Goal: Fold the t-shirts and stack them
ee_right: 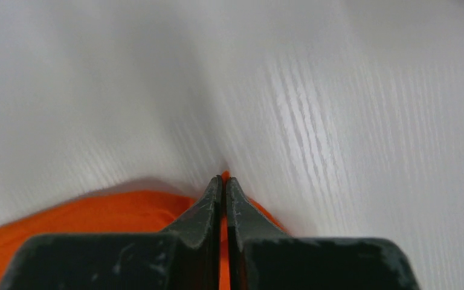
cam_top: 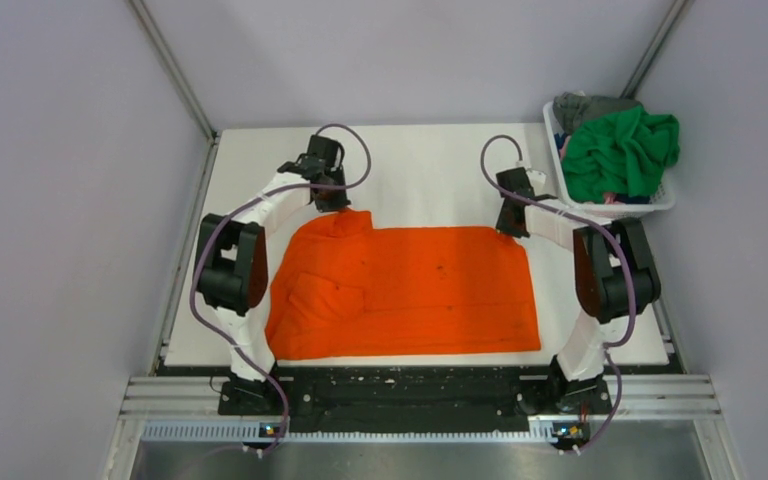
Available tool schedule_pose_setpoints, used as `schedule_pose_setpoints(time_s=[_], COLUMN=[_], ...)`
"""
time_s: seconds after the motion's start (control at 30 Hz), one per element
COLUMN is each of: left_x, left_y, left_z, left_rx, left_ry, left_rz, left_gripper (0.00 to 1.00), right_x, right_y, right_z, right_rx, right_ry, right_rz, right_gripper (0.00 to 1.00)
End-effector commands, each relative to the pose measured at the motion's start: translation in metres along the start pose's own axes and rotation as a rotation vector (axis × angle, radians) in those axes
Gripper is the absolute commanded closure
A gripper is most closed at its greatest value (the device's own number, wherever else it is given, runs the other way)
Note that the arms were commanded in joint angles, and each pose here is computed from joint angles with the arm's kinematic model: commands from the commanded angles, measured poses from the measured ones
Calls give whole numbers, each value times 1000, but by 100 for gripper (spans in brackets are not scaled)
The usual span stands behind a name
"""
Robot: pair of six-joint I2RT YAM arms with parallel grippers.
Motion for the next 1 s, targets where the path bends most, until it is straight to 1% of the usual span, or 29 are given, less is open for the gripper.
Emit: schedule_pose_setpoints(time_s=[0.0,0.17,0.3,0.47,0.57,0.73,0.97], left_x=[-42,-67,-92,-121,-132,-149,-178], left_y=[2,36,68,103,121,141,147], left_z=[-18,-13,-1,15,28,41,43], left_rx=[76,80,69,-3,-56,-108,-205], left_ry=[80,103,118,152,121,110,132], left_rz=[-88,-101,-113,-161,-198,-235,-264], left_gripper=[100,100,100,100,100,100,100], right_x=[-35,-57,-71,-90,-100,-110,-116], right_y=[-1,19,32,35,31,26,22], right_z=[5,-3,-20,-42,-51,-58,-61], right_rx=[-31,-50,-47,-41,-33,-25,-72], right_ry=[-76,-98,-69,4,34,31,13], right_rz=[-57,-61,-59,-101,-133,-167,-188], right_gripper=[100,100,100,100,100,100,100])
Point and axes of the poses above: each gripper's point midway between its finger pads, its own x axis out along the fingers, its own z axis along the line the jaws close on, y = z × x, the point moved 8 cm from there along -x, back along the fingers
